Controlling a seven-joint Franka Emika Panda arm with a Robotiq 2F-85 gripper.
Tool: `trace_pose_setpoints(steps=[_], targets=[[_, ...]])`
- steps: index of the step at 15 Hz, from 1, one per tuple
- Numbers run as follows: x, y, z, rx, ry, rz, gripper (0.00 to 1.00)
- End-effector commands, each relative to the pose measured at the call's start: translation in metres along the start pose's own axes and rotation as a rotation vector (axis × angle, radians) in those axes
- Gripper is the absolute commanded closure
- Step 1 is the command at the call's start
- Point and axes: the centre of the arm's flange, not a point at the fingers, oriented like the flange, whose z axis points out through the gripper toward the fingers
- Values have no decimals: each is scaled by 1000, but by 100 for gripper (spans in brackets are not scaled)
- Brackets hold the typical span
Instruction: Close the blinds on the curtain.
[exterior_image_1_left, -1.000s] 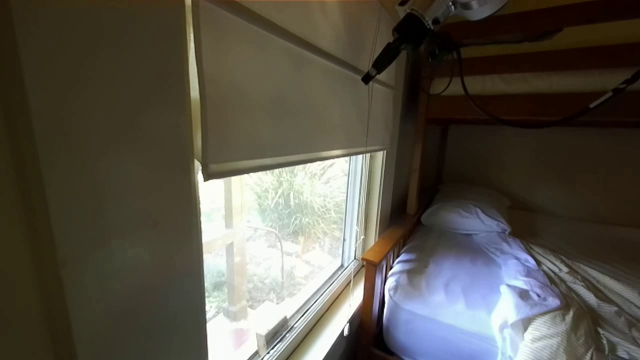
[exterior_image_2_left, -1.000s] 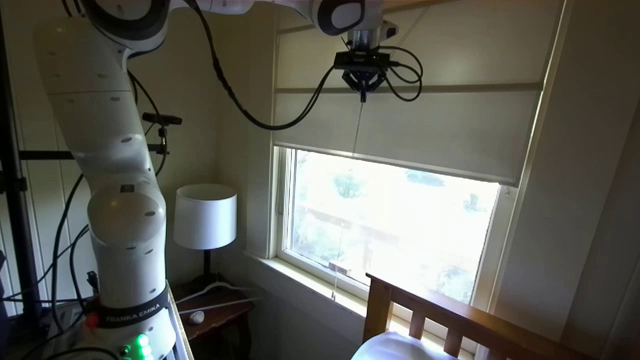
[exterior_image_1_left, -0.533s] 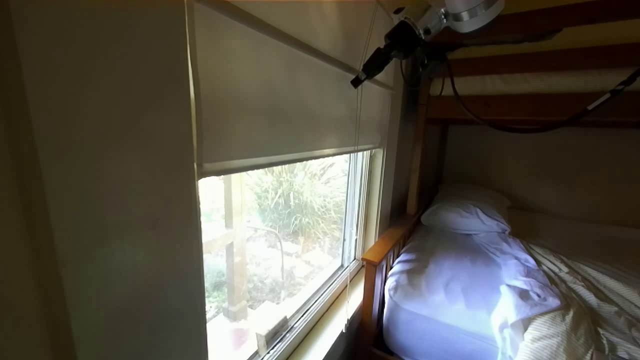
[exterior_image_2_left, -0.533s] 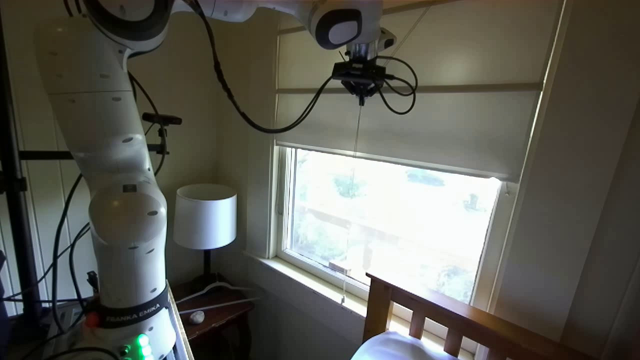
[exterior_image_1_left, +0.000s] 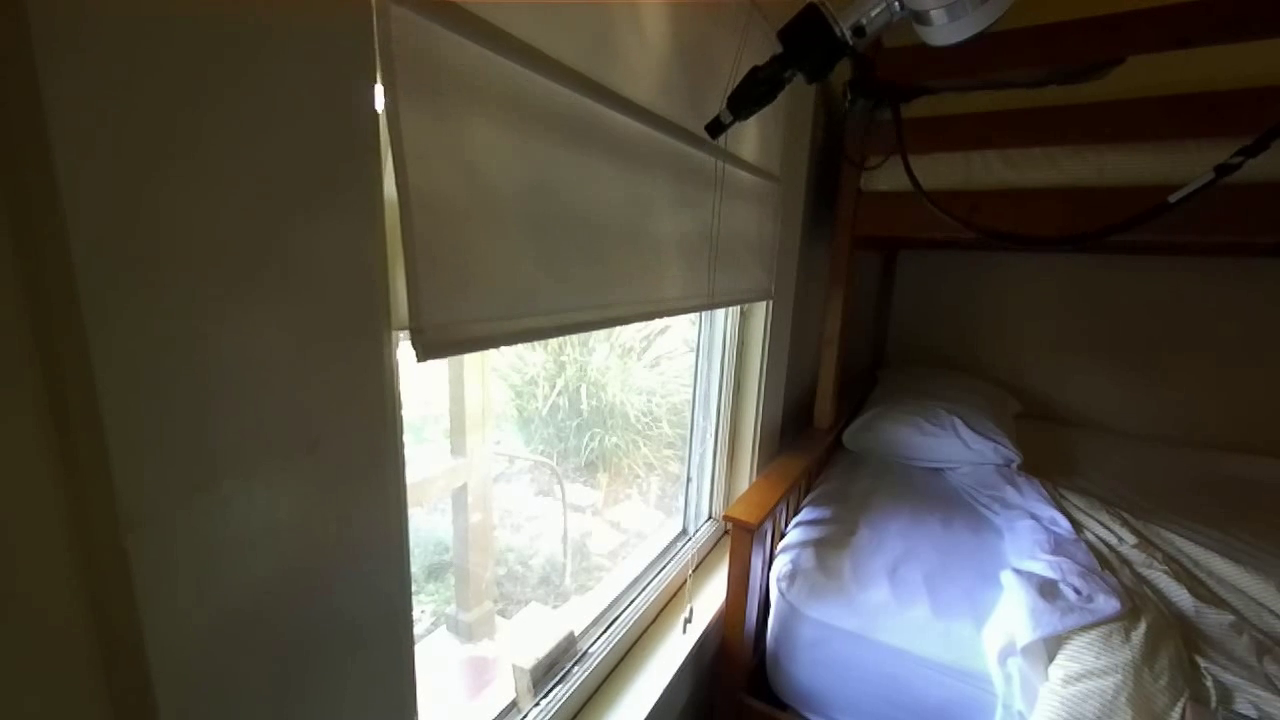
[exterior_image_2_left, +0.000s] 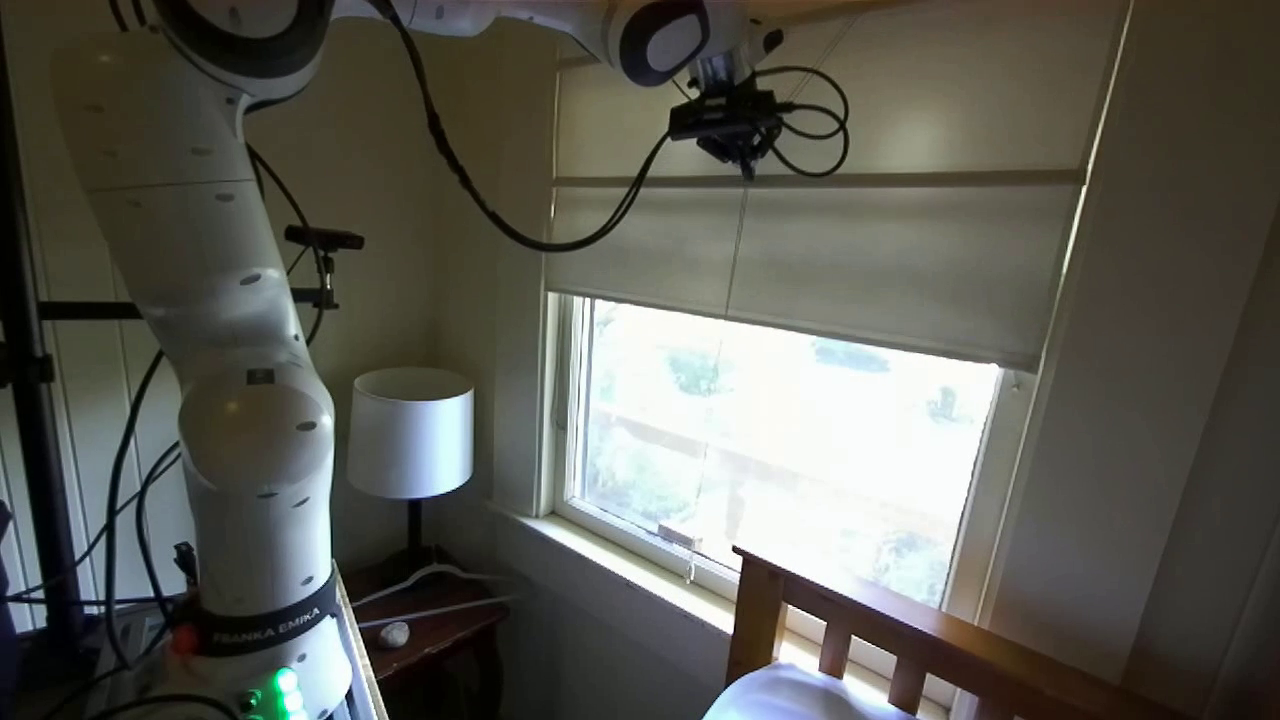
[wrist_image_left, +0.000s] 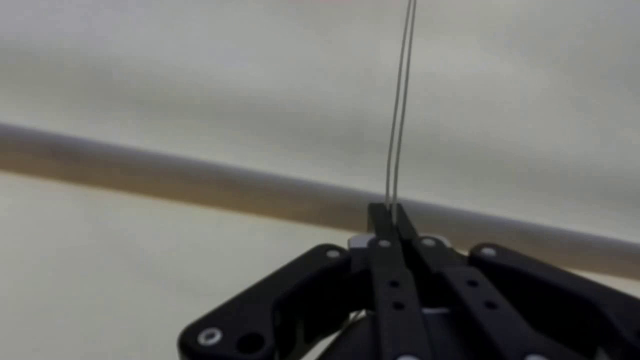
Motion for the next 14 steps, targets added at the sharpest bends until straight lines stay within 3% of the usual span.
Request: trace_pose_setpoints(steps=[1, 8, 14], targets=[[21, 11, -53, -177, 83, 40, 100], [46, 70, -131, -479, 183, 168, 100], [67, 92, -145, -486, 198, 128, 100]])
